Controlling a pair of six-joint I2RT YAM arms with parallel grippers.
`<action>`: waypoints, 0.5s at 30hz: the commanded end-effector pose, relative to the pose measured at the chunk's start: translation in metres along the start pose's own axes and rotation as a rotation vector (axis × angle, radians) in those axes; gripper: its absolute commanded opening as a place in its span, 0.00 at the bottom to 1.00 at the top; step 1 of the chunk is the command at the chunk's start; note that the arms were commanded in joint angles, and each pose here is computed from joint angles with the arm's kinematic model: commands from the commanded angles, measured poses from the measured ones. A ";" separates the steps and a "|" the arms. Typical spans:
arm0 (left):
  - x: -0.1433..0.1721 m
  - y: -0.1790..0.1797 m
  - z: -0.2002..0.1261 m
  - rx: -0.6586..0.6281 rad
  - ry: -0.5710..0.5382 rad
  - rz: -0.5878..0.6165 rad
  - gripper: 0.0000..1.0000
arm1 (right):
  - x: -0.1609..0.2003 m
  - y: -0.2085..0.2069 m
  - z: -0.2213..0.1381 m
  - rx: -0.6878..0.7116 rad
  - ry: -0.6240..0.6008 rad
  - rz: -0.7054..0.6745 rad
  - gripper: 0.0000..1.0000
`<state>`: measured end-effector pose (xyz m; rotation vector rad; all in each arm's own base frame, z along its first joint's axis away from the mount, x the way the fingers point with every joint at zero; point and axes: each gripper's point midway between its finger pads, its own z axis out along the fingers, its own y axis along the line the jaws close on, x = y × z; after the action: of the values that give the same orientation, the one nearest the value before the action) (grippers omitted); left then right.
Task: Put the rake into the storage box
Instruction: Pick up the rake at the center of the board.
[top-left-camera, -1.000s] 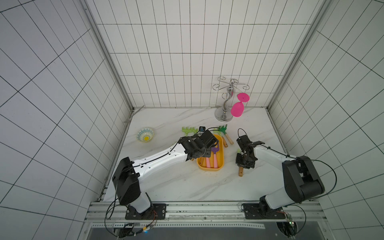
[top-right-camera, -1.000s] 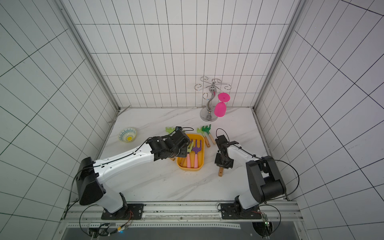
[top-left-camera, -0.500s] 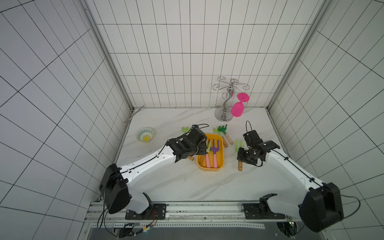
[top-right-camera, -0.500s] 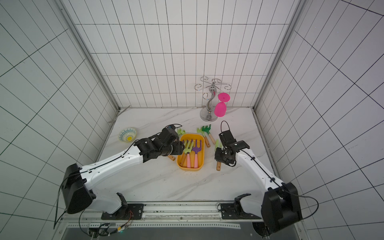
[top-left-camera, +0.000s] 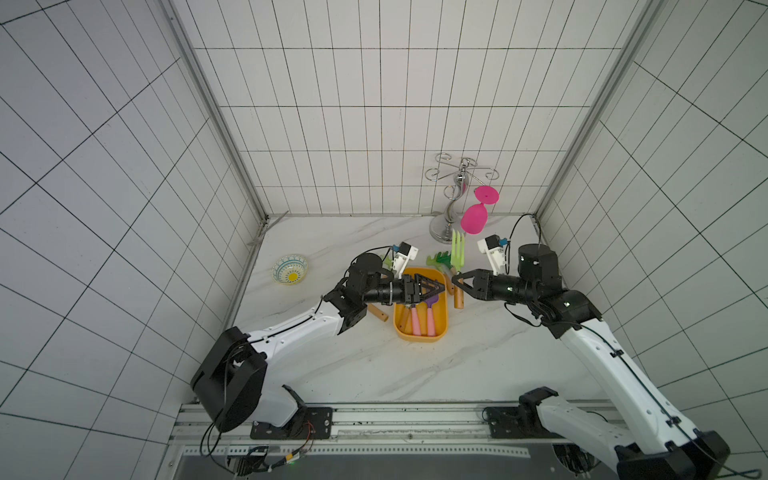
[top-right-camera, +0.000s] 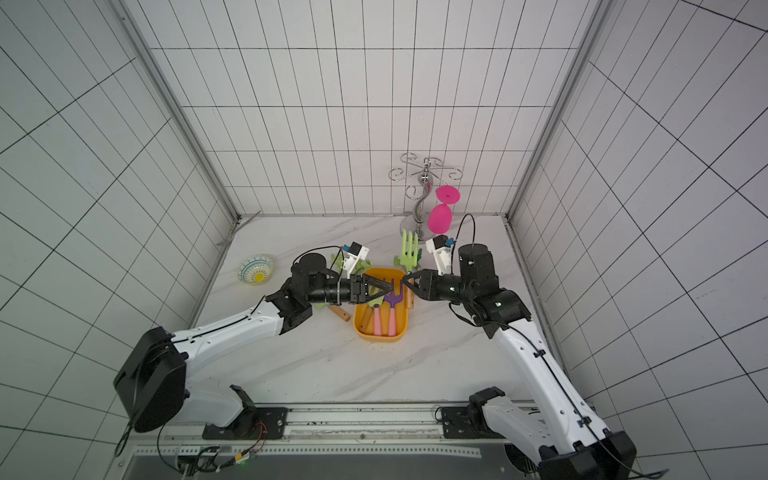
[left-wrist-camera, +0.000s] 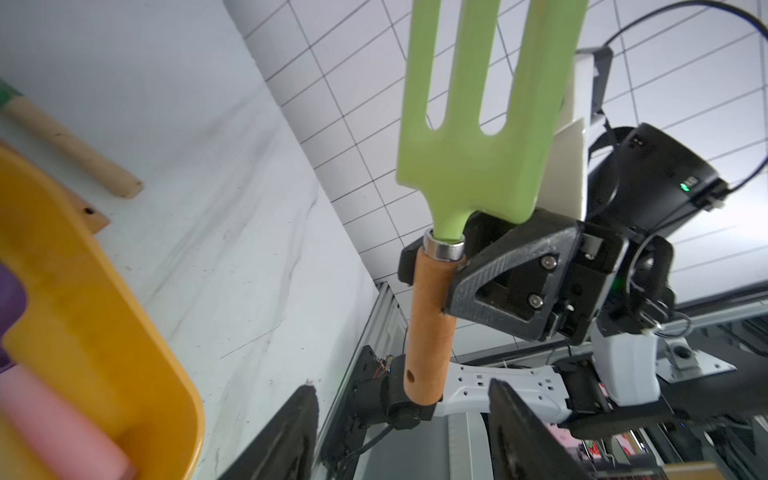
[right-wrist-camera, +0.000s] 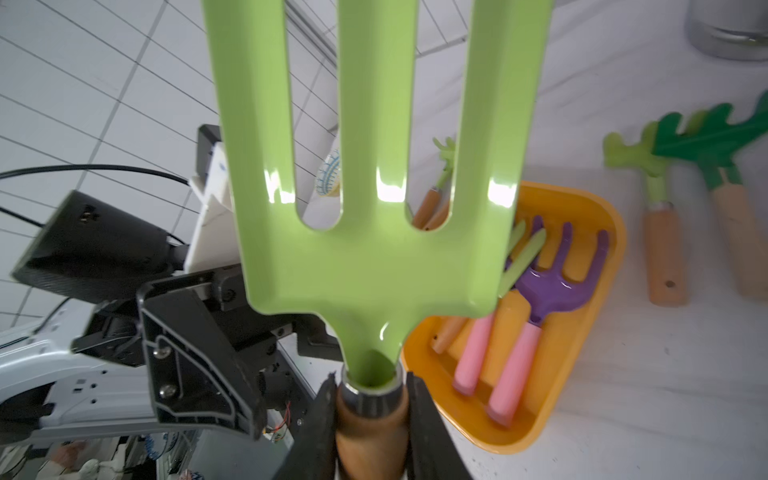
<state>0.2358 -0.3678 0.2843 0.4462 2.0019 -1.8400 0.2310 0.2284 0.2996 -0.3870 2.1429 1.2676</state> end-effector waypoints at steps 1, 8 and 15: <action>0.003 -0.029 0.001 0.137 0.032 0.072 0.66 | -0.008 0.039 -0.001 -0.219 -0.030 -0.032 0.11; 0.005 -0.043 0.005 0.180 0.035 0.104 0.64 | -0.012 0.045 -0.001 -0.273 -0.061 -0.022 0.11; 0.004 -0.040 0.013 0.190 0.022 0.086 0.53 | -0.014 0.055 0.002 -0.321 -0.071 -0.019 0.12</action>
<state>0.2126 -0.3819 0.3111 0.5902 1.8418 -1.9777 0.2222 0.2515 0.3365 -0.4375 1.9416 1.5468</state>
